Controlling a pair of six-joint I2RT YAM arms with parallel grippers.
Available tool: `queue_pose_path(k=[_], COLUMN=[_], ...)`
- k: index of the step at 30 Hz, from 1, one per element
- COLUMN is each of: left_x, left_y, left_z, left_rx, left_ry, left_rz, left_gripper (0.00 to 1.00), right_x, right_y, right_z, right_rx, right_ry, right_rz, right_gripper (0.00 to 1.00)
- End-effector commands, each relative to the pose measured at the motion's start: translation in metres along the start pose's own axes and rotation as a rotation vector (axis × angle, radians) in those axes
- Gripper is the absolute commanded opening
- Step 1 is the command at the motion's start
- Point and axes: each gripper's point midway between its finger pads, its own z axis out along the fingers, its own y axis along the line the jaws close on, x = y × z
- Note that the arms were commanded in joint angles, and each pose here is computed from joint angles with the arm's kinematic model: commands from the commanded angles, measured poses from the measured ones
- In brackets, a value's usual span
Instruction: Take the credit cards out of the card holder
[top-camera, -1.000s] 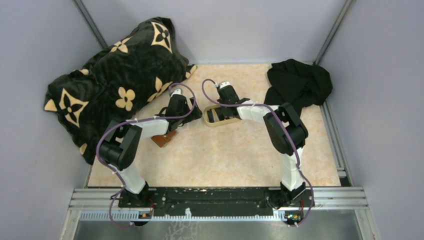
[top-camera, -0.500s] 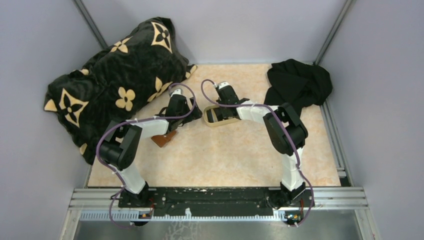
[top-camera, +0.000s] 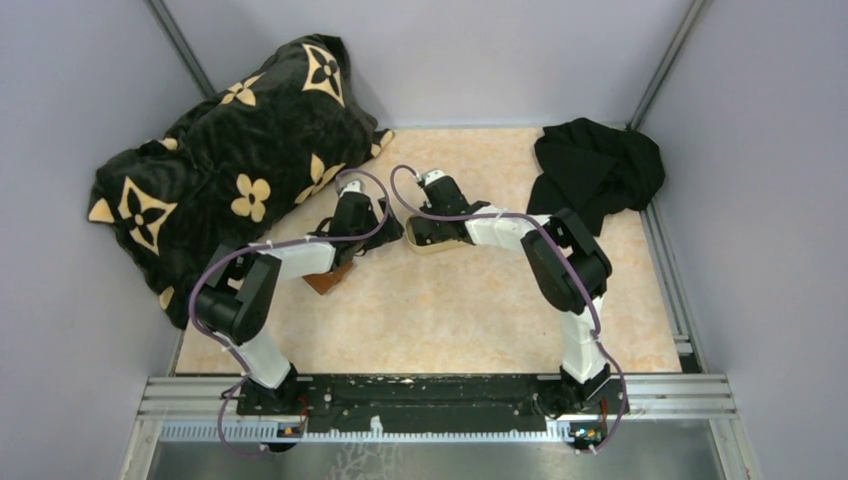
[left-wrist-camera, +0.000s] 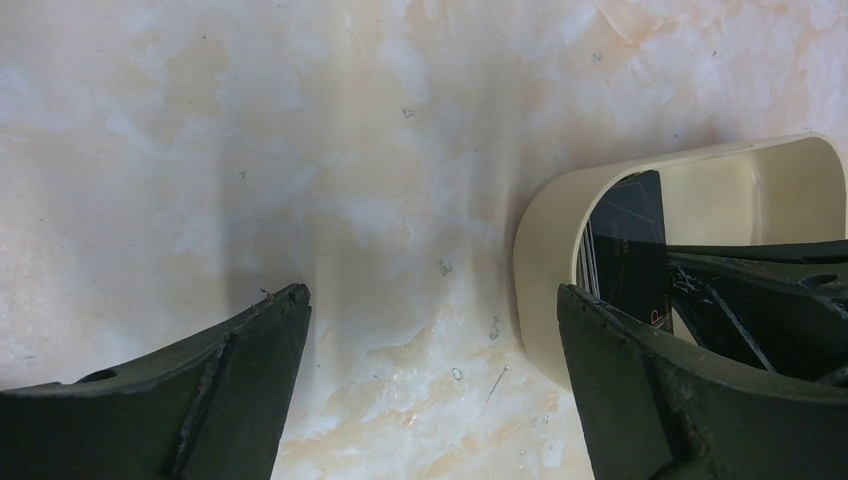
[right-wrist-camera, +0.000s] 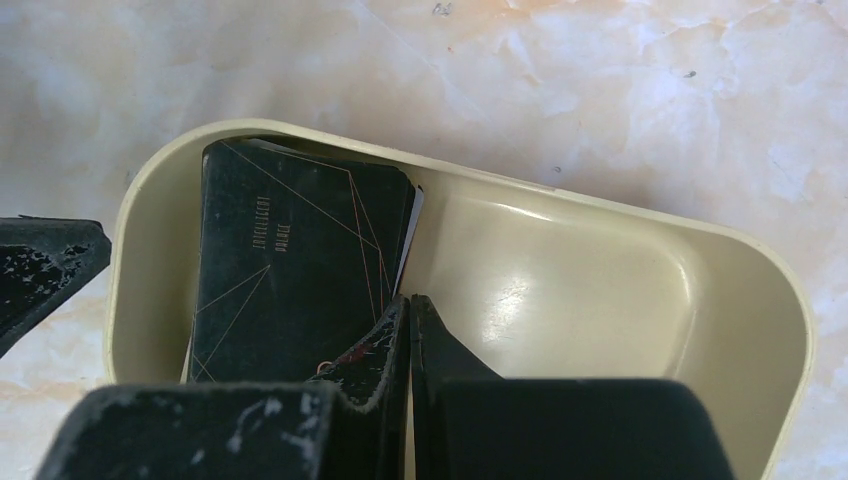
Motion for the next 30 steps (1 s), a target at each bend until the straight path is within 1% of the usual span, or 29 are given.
queue_pose_path(k=[1, 8, 15, 20, 22, 25, 28, 30], left_x=[0.005, 0.003, -0.003, -0.021, -0.03, -0.038, -0.039, -0.038], left_y=[0.003, 0.004, 0.003, 0.006, 0.006, 0.013, 0.03, 0.046], left_z=[-0.007, -0.01, -0.016, -0.032, -0.041, -0.058, -0.073, -0.081], left_rx=[-0.001, -0.006, -0.009, -0.032, -0.038, -0.069, -0.106, -0.133], left_ry=[0.01, 0.003, -0.013, -0.076, -0.106, -0.134, -0.147, -0.144], left_rz=[-0.013, -0.014, -0.008, 0.022, 0.034, 0.046, 0.026, -0.004], left_gripper=[0.99, 0.99, 0.99, 0.99, 0.99, 0.99, 0.99, 0.99], right_x=[-0.02, -0.031, -0.074, -0.092, -0.093, -0.089, -0.073, -0.056], right_y=[0.027, 0.013, 0.004, -0.001, 0.004, 0.025, 0.063, 0.086], right_z=[-0.011, -0.021, -0.058, -0.083, -0.088, -0.093, -0.095, -0.095], right_rx=[-0.111, -0.043, -0.023, -0.011, -0.032, -0.079, -0.168, -0.244], right_ry=[-0.046, -0.077, -0.197, -0.273, -0.286, -0.277, -0.265, -0.245], right_rz=[0.029, 0.013, 0.022, 0.029, 0.021, -0.008, -0.047, -0.063], right_gripper=[0.0, 0.0, 0.0, 0.0, 0.0, 0.0, 0.03, 0.03])
